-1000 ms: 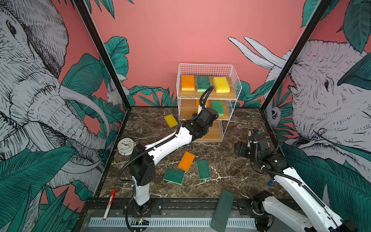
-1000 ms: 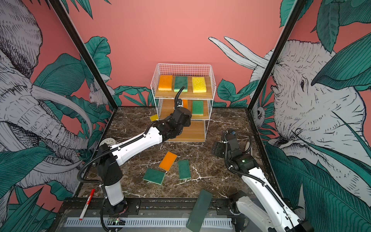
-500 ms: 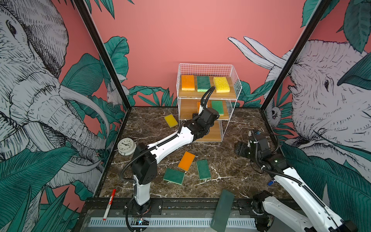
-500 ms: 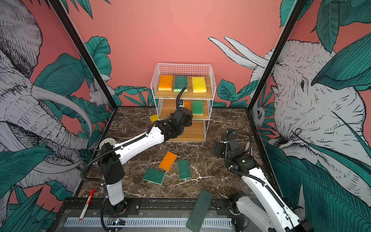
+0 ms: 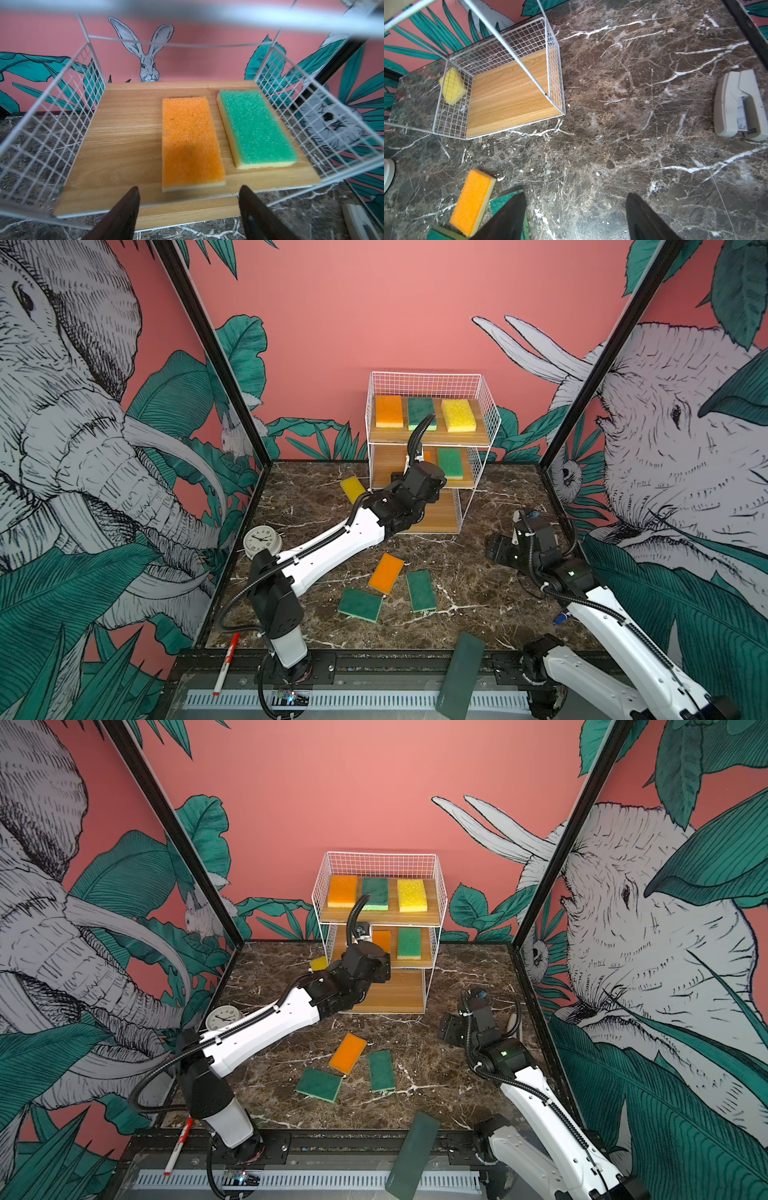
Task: Arrange cleaning sponges on a shelf
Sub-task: Place the cleaning sponge on the shelf.
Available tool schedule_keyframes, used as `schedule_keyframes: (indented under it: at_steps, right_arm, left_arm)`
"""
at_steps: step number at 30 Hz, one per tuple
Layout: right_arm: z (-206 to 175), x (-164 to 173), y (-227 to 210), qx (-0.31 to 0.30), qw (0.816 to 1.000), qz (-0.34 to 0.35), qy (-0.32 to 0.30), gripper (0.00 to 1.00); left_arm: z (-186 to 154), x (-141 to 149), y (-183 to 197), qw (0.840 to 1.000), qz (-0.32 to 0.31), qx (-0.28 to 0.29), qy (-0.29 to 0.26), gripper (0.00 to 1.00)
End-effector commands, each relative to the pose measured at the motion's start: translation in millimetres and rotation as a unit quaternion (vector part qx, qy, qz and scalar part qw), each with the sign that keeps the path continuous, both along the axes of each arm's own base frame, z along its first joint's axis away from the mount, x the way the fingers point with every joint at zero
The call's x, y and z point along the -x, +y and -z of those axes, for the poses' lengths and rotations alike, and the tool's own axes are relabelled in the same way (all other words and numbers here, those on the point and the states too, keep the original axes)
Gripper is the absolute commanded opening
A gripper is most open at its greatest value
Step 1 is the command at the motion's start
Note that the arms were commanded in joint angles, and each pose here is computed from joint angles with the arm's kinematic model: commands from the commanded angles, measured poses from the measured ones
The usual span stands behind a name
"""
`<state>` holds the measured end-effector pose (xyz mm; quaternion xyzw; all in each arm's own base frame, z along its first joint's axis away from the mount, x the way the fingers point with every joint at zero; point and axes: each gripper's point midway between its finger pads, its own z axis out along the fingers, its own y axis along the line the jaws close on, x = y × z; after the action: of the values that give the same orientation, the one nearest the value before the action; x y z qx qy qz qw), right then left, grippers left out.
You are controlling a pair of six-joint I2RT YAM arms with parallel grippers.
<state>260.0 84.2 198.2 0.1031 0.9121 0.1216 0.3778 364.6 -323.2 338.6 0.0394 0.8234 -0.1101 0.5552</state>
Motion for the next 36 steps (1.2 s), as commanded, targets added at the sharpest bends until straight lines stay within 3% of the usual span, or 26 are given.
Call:
schedule_keyframes:
  at_steps: [1,4,8,14,26,36]
  right_arm:
    - [-24.9,-8.6,13.9,-0.029,0.999,-0.027,-0.036,0.72]
    - [-34.6,-14.0,28.7,-0.051,0.996,-0.049,-0.053,0.60]
    - [-57.3,-20.5,58.9,-0.055,0.991,-0.091,-0.085,0.36]
    - [-94.1,-33.5,118.9,-0.080,0.973,-0.164,-0.140,0.16]
    - [-113.9,-89.3,200.4,-0.105,0.956,-0.202,-0.183,0.10]
    - [-123.6,-108.1,214.1,-0.074,0.957,-0.168,-0.226,0.10]
  left_arm:
    - [-11.3,23.8,22.0,1.000,0.007,0.018,0.006,0.76]
    - [-11.0,37.9,38.1,0.999,0.011,0.029,0.010,0.75]
    - [-14.7,57.1,60.9,0.999,0.017,0.031,0.013,0.71]
    - [-15.0,81.4,92.3,0.999,0.026,0.017,0.018,0.63]
    - [-5.7,83.8,144.5,0.998,0.033,0.043,0.036,0.61]
    - [1.3,70.3,161.9,0.996,0.029,0.065,0.044,0.61]
